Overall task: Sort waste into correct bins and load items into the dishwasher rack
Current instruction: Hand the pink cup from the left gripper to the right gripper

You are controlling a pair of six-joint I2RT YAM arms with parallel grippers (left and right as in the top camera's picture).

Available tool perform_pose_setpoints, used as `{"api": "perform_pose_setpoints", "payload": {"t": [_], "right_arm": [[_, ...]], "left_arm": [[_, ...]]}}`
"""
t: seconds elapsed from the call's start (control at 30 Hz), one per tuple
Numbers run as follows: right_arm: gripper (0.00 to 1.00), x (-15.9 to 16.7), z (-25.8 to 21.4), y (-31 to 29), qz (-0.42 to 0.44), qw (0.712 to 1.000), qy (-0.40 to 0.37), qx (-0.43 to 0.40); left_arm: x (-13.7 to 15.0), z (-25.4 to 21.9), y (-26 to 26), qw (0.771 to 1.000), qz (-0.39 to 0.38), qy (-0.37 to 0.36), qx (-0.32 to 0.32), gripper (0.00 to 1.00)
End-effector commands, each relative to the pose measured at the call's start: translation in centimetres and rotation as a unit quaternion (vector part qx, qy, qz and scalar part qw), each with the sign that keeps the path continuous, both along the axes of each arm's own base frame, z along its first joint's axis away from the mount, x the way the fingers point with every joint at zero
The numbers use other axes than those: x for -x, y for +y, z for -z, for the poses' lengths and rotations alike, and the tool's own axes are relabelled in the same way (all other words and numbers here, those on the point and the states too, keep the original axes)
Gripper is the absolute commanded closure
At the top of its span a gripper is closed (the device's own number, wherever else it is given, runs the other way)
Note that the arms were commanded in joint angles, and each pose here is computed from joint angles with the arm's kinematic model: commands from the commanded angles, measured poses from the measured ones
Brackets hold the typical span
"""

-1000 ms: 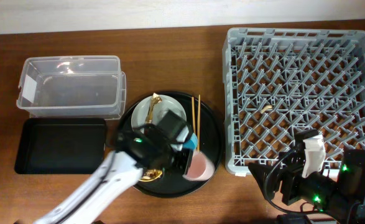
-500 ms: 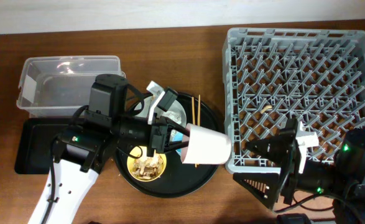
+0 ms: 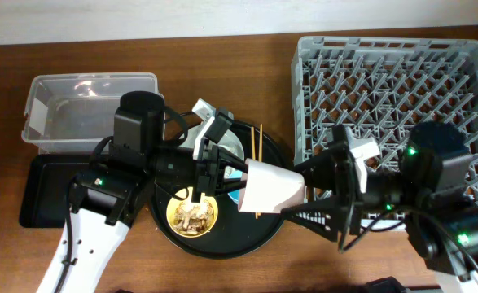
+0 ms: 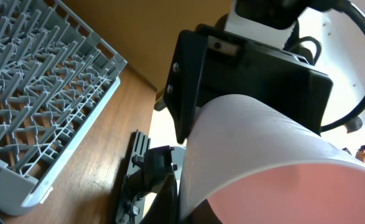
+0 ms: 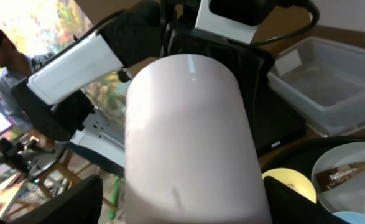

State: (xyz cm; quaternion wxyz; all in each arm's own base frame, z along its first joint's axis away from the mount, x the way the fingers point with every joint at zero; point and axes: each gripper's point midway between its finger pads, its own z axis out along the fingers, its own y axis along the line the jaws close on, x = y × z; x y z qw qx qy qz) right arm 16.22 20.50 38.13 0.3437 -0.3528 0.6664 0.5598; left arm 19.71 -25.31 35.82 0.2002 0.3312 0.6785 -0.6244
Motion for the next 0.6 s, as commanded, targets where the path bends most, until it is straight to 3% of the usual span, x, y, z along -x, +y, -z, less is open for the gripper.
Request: {"api": "perform_pose_setpoints", "payload": {"t": [0.0, 0.2, 0.23, 0.27, 0.3, 0.37, 0.47, 0.57], "right_arm": [[0.29, 0.3, -0.4, 0.7, -0.016, 1.0, 0.017, -0.004], [0.42, 0.5, -0.4, 0.9, -0.02, 1.0, 0.015, -0.002], [0.43, 0.5, -0.4, 0.9, -0.02, 1.0, 0.015, -0.002], [0.45, 0.4, -0.4, 0.9, -0.016, 1.0, 0.015, -0.001], [0.48, 0.3, -0.3, 0.9, -0.011, 1.0, 0.014, 0.001], [0.49, -0.4, 0.1, 0.5, 0.022, 1.0, 0.015, 0.015], [0.49, -1.9, 1.4, -1.8, 0.116, 0.992, 0.033, 0.047], [0.5, -3.4, 3.9, -5.7, 0.239, 0.963, 0.082, 0.095]], "left_arm": [[0.0, -0.5, 0.1, 1.0, 0.0, -0.013, 0.005, 1.0], [-0.4, -0.3, 0.1, 1.0, -0.011, -0.018, -0.001, 0.96], [-0.4, -0.3, 0.1, 1.0, -0.011, -0.018, -0.001, 0.83], [-0.4, -0.3, 0.1, 1.0, -0.011, -0.018, -0.001, 0.59], [-0.5, -0.2, 0.1, 1.0, -0.015, -0.018, -0.003, 0.42], [-1.3, 0.6, 0.2, 0.999, -0.042, -0.013, -0.024, 0.14], [-3.6, 4.0, 1.2, 0.985, -0.131, 0.014, -0.108, 0.01], [-5.2, 7.4, 3.2, 0.957, -0.209, 0.035, -0.196, 0.01]]}}
